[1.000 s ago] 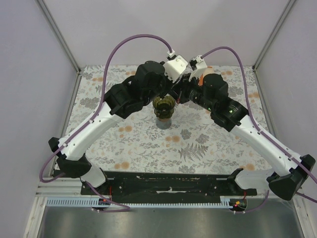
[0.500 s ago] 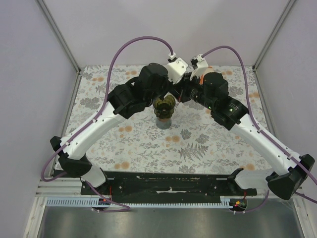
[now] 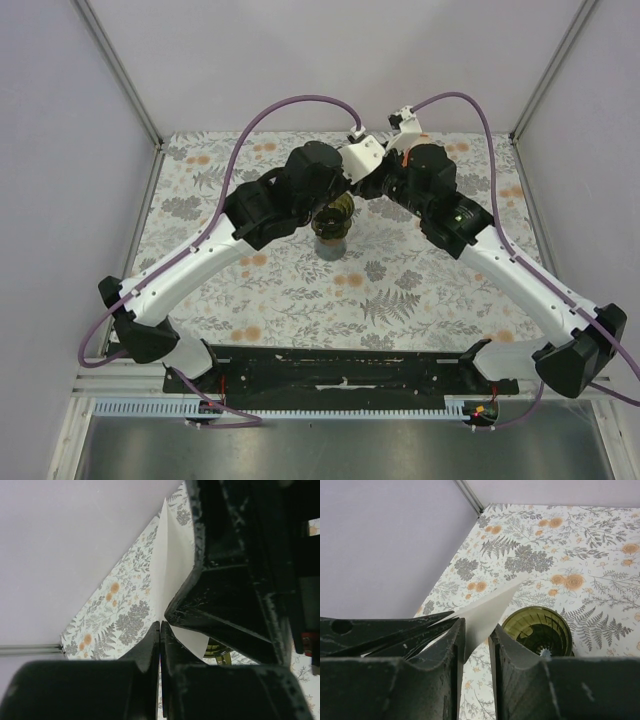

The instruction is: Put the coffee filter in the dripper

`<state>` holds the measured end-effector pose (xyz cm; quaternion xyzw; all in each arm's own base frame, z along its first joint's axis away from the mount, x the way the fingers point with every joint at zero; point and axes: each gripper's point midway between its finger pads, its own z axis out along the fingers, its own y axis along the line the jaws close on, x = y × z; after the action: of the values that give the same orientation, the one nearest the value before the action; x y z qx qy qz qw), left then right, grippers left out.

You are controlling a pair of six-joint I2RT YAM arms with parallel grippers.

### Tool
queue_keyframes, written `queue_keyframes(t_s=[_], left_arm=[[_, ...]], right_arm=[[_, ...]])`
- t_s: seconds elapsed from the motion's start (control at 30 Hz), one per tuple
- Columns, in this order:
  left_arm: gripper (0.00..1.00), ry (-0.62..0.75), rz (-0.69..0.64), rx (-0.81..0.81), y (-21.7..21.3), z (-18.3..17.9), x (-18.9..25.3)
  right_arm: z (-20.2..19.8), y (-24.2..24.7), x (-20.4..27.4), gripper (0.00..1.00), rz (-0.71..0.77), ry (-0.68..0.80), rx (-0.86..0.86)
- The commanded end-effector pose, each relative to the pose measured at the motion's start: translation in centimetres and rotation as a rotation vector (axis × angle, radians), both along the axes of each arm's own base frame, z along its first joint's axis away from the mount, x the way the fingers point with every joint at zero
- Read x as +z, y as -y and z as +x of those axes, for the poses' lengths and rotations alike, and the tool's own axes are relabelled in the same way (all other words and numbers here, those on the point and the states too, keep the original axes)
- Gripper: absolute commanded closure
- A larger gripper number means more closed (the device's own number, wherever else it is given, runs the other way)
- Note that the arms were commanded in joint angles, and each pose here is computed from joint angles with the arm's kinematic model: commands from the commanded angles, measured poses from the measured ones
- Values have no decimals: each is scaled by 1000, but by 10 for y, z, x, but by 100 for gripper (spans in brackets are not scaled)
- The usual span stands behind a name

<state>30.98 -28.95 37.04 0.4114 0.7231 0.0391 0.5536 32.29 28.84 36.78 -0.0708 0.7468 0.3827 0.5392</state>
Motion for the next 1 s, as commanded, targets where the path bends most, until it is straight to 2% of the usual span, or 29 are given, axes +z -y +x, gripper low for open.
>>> queue_keyframes(t_s=[0.0, 0.27, 0.37, 0.47, 0.57, 0.8, 0.83, 0.97], left_arm=[[98, 93, -52, -5, -4, -2, 35], [98, 103, -76, 4, -5, -4, 43], [98, 128, -79, 33, -10, -1, 49], [98, 217, -69, 74, -18, 7, 72], [98, 274, -59, 95, -22, 12, 86], [98, 245, -33, 75, -16, 12, 71], [97, 233, -28, 65, -14, 12, 66], [74, 206, -12, 28, -5, 12, 57]], right_arm=[[12, -8, 28, 67, 62, 68, -10], [36, 5, 6, 66, 37, 10, -149], [41, 14, 2, 81, 42, 1, -188], [44, 24, -8, 96, 31, -11, -223], [44, 30, -16, 98, 19, -24, -238], [36, 27, -10, 100, -7, -9, -188], [33, 23, -8, 100, -6, -2, -158], [19, 7, 3, 100, 3, -8, -52]])
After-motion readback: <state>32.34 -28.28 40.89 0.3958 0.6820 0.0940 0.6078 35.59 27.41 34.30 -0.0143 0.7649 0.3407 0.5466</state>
